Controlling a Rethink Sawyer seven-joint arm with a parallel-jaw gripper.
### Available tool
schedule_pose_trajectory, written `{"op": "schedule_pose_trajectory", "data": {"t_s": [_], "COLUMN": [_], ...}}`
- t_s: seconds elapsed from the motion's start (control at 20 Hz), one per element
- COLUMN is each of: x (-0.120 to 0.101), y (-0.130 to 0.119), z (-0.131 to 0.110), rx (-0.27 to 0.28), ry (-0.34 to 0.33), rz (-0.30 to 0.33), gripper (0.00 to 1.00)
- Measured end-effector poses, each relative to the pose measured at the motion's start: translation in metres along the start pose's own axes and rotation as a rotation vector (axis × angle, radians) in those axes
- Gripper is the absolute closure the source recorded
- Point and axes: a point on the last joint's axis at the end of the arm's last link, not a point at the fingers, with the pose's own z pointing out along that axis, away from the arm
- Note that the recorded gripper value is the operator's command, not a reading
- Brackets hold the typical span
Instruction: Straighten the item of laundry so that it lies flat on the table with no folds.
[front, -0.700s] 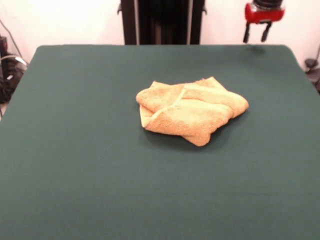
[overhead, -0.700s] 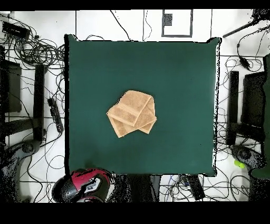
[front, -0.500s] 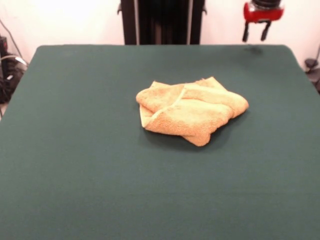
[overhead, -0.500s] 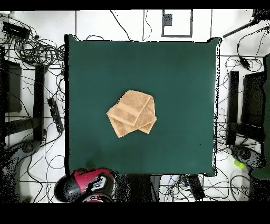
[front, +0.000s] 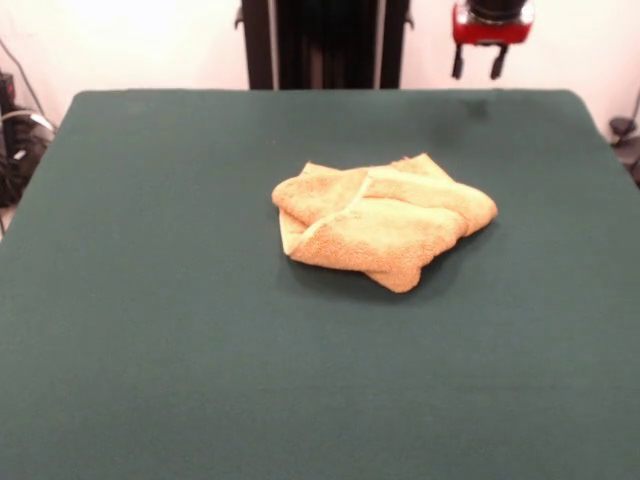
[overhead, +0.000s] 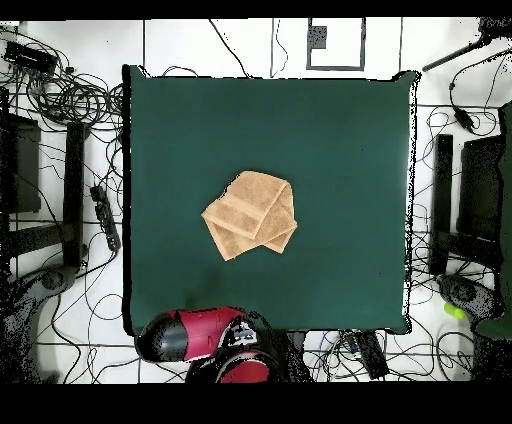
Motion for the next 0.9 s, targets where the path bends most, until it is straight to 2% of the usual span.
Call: {"op": "schedule_pose_trajectory", "data": {"t_s": [0.65,0.9], "x": [0.0021,0.0008], "y": [0.0079,0.0092], "z": [-0.0058,-0.0013], "rx": [-0.005,-0.01], "ry": [0.008,0.021], "rz": [-0.018,-0.017], "gripper": [0.0,0.0]}}
